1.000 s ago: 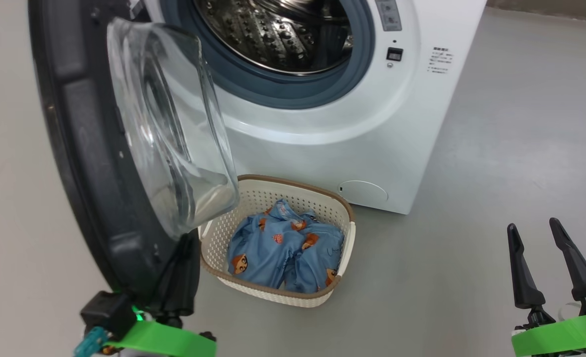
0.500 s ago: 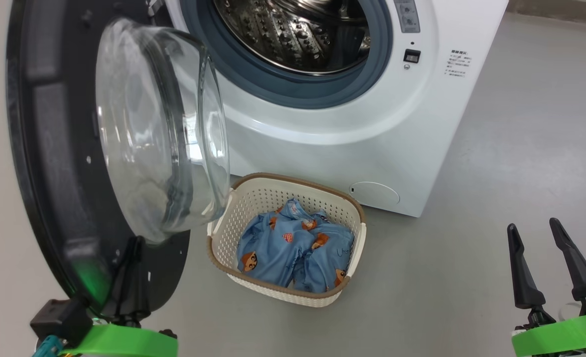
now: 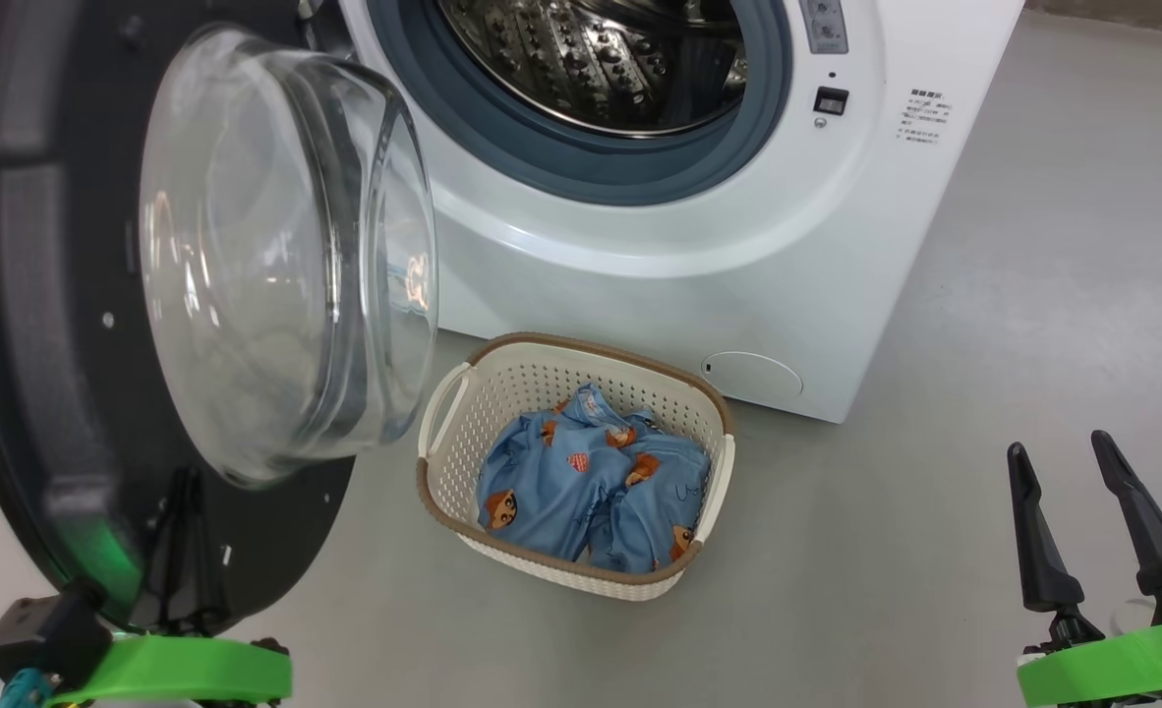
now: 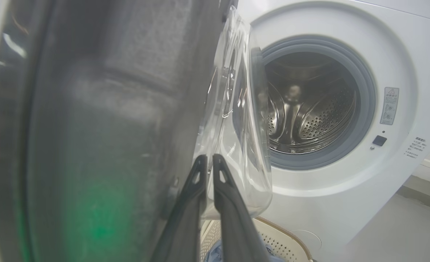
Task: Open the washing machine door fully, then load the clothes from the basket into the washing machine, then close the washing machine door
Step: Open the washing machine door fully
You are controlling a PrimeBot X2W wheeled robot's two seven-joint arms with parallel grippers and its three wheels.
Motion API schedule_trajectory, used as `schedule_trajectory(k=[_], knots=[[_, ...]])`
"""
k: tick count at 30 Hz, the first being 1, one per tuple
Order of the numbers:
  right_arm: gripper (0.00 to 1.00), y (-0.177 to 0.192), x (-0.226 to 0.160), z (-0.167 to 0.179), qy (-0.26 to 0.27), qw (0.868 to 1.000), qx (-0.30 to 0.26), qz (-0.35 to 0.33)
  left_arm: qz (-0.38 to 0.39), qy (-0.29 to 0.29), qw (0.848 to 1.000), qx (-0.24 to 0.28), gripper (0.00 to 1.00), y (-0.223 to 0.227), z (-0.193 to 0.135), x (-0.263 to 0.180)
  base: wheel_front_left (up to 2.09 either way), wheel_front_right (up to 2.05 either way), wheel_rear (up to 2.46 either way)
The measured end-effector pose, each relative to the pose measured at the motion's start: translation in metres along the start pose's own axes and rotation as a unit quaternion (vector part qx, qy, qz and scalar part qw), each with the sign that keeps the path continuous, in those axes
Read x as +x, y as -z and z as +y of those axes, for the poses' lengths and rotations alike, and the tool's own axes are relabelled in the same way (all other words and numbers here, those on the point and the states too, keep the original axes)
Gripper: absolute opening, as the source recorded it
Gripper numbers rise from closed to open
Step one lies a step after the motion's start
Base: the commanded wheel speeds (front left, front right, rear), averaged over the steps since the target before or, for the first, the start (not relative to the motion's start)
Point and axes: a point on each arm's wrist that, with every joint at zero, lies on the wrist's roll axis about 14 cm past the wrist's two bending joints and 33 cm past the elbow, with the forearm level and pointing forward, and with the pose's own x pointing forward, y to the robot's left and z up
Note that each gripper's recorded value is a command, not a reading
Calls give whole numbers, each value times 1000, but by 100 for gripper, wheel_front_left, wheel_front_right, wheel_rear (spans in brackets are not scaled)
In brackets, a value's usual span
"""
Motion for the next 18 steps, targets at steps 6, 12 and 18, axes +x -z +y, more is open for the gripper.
schedule_trajectory(k=[6, 12, 18], knots=[[100, 1, 1, 1, -2, 1000, 0, 1, -4, -15, 1000, 10, 0, -5, 13, 1, 0, 0, 0], [100, 1, 2, 3, -5, 1000, 1, 1, -9, -34, 999, 14, 0, -9, 28, 3, 0, 0, 0], [100, 3, 4, 3, -10, 1000, -3, 4, -15, -52, 998, 29, 0, -15, 44, 9, 0, 0, 0]])
